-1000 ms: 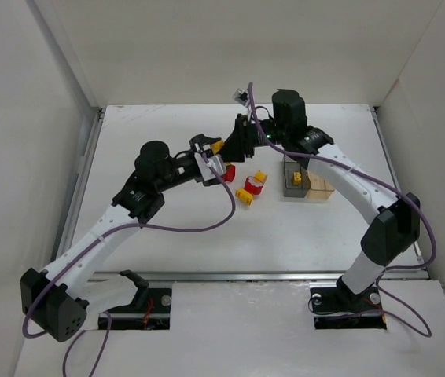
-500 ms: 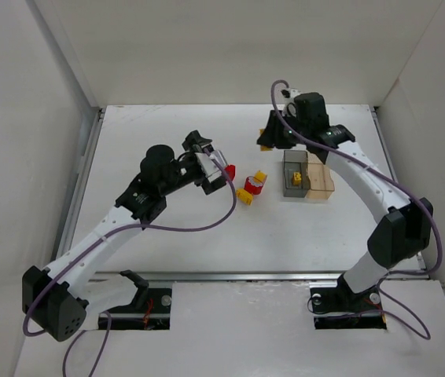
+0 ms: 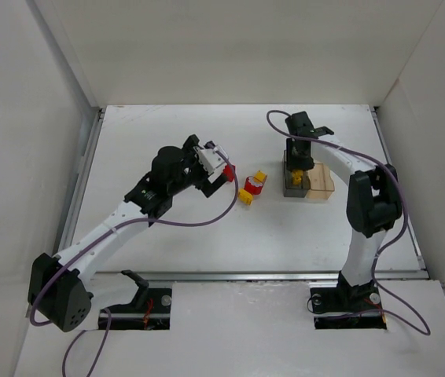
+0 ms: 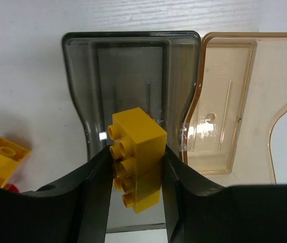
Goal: Sort the legos into containers by color
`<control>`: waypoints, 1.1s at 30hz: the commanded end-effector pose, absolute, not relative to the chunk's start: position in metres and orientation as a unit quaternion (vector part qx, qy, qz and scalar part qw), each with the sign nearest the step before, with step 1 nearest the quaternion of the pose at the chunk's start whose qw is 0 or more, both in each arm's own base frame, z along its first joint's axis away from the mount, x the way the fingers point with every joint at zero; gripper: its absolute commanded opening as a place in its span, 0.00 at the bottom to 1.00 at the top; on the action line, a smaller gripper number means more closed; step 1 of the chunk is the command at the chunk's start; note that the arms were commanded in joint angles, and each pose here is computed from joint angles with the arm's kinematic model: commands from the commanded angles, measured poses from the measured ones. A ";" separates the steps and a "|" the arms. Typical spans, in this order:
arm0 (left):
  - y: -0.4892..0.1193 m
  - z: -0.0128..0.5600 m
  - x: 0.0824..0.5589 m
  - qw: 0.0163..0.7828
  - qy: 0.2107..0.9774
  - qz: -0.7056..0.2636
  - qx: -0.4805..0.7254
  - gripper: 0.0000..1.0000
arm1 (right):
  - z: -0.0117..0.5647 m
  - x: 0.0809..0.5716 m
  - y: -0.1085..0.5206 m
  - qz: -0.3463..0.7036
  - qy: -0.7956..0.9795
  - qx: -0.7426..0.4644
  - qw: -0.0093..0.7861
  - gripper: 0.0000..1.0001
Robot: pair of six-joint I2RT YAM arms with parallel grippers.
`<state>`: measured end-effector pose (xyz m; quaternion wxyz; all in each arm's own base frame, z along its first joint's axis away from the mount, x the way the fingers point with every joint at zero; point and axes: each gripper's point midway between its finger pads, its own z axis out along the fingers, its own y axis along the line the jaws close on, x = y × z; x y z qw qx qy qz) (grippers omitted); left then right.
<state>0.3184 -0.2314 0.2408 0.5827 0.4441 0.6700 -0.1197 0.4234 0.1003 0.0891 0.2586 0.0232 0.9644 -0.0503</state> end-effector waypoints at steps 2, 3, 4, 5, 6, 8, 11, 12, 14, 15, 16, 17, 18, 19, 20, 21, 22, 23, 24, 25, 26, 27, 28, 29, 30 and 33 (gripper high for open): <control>-0.226 0.247 0.318 0.596 0.672 -0.111 0.426 1.00 | 0.110 0.432 0.092 -0.066 0.956 0.027 0.285 0.37; -0.226 0.247 0.318 0.596 0.672 -0.111 0.426 1.00 | 0.110 0.432 0.092 -0.066 0.956 0.027 0.285 0.44; -0.225 0.247 0.319 0.596 0.674 -0.107 0.423 1.00 | 0.110 0.432 0.092 -0.066 0.956 0.027 0.285 0.49; -0.224 0.243 0.319 0.593 0.676 -0.107 0.424 1.00 | 0.110 0.432 0.092 -0.066 0.956 0.027 0.285 0.55; -0.224 0.242 0.319 0.593 0.676 -0.107 0.424 1.00 | 0.115 0.432 0.092 -0.064 0.954 0.028 0.290 0.63; -0.225 0.245 0.319 0.596 0.674 -0.107 0.423 1.00 | 0.119 0.431 0.097 -0.048 0.955 0.025 0.292 0.69; -0.225 0.241 0.320 0.593 0.676 -0.107 0.424 1.00 | 0.132 0.431 0.108 -0.027 0.952 0.011 0.304 0.78; -0.225 0.241 0.320 0.593 0.676 -0.107 0.424 1.00 | 0.142 0.433 0.109 -0.024 0.949 0.012 0.315 0.78; -0.223 0.238 0.324 0.590 0.683 -0.097 0.419 1.00 | 0.152 0.431 0.125 -0.003 0.947 -0.003 0.321 0.78; -0.221 0.238 0.325 0.591 0.685 -0.093 0.416 1.00 | 0.158 0.429 0.131 0.000 0.945 -0.014 0.328 0.78; -0.219 0.241 0.328 0.597 0.686 -0.089 0.407 1.00 | 0.167 0.428 0.141 0.007 0.941 -0.023 0.338 0.78; -0.213 0.243 0.333 0.603 0.695 -0.074 0.385 1.00 | 0.180 0.432 0.153 0.019 0.933 -0.031 0.359 0.78; -0.209 0.241 0.335 0.604 0.709 -0.078 0.355 1.00 | 0.184 0.425 0.178 0.038 0.930 -0.056 0.361 0.78; -0.202 0.246 0.341 0.613 0.716 -0.072 0.326 1.00 | 0.199 0.428 0.194 0.059 0.922 -0.066 0.378 0.78; -0.197 0.241 0.343 0.611 0.727 -0.067 0.307 1.00 | 0.194 0.430 0.210 0.075 0.922 -0.070 0.374 0.78; -0.183 0.247 0.349 0.621 0.734 -0.047 0.272 1.00 | 0.194 0.426 0.229 0.103 0.921 -0.080 0.366 0.78; -0.177 0.241 0.349 0.617 0.744 -0.040 0.254 1.00 | 0.202 0.427 0.251 0.129 0.915 -0.087 0.373 0.78; -0.170 0.239 0.350 0.619 0.746 -0.027 0.243 1.00 | 0.192 0.428 0.266 0.145 0.919 -0.070 0.360 0.78; -0.158 0.237 0.351 0.620 0.753 -0.002 0.219 1.00 | 0.192 0.429 0.281 0.159 0.916 -0.064 0.362 0.78; -0.153 0.238 0.352 0.621 0.755 0.010 0.210 1.00 | 0.188 0.431 0.286 0.168 0.919 -0.049 0.354 0.76; -0.147 0.233 0.352 0.617 0.759 0.021 0.204 1.00 | 0.189 0.434 0.299 0.185 0.916 -0.040 0.355 0.74; -0.144 0.237 0.351 0.622 0.758 0.027 0.196 1.00 | 0.175 0.439 0.309 0.201 0.918 -0.015 0.342 0.71; -0.140 0.235 0.350 0.621 0.759 0.032 0.193 1.00 | 0.170 0.439 0.317 0.218 0.918 -0.007 0.331 0.71; -0.138 0.229 0.349 0.616 0.763 0.037 0.192 1.00 | 0.165 0.442 0.320 0.223 0.918 0.005 0.329 0.68; -0.137 0.234 0.347 0.621 0.759 0.036 0.190 1.00 | 0.150 0.444 0.324 0.224 0.922 0.013 0.316 0.68; -0.138 0.231 0.342 0.621 0.758 0.026 0.197 1.00 | 0.136 0.452 0.332 0.208 0.923 0.040 0.322 0.68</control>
